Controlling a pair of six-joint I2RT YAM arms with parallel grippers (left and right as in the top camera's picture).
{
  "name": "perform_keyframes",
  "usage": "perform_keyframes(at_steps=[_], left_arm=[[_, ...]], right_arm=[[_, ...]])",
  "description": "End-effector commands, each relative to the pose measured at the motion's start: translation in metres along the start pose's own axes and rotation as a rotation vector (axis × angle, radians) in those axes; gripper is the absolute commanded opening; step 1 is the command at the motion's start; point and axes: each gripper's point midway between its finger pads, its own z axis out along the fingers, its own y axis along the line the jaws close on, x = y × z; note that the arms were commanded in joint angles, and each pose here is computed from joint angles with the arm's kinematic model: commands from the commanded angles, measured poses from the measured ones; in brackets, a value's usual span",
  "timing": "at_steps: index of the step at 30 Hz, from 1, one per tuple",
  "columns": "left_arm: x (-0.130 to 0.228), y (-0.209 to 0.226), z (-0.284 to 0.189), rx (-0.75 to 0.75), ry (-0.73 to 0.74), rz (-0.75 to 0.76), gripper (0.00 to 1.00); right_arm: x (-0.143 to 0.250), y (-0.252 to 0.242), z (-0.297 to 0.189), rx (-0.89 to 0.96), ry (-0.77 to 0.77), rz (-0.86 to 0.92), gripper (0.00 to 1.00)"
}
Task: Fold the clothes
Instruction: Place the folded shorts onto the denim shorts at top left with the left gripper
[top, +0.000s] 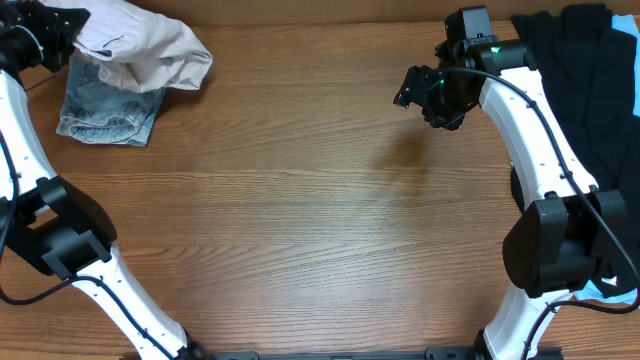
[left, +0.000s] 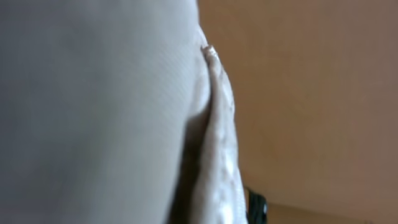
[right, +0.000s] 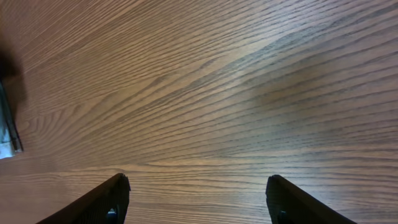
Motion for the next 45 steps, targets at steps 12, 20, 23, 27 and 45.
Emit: perform_keyframes(at_steps=[12, 20, 23, 27, 45], left_arm=[[-0.049, 0.019, -0.023, -0.198, -0.257, 0.009, 0.04], [-0.062, 0.029, -0.025, -0.241, -0.331, -0.035, 0.04], [-0.062, 0.026, -0.017, -0.224, -0.336, -0.049, 0.04], [-0.069, -0.002, -0.011, -0.124, -0.357, 0.017, 0.04], [-0.033, 0.023, 0.025, -0.269, -0.28, -0.001, 0.04]], right_arm=[[-0.008, -0.002, -0.003, 0.021, -0.035, -0.008, 0.74], [-0.008, -0.002, -0.003, 0.019, -0.038, -0.009, 0.74], [-0.008, -0.002, -0.003, 0.02, -0.038, -0.008, 0.74], [-0.008, -0.002, -0.003, 0.02, -0.037, -0.009, 0.74], [-0.008, -0.002, -0.003, 0.021, -0.037, -0.009, 0.74]])
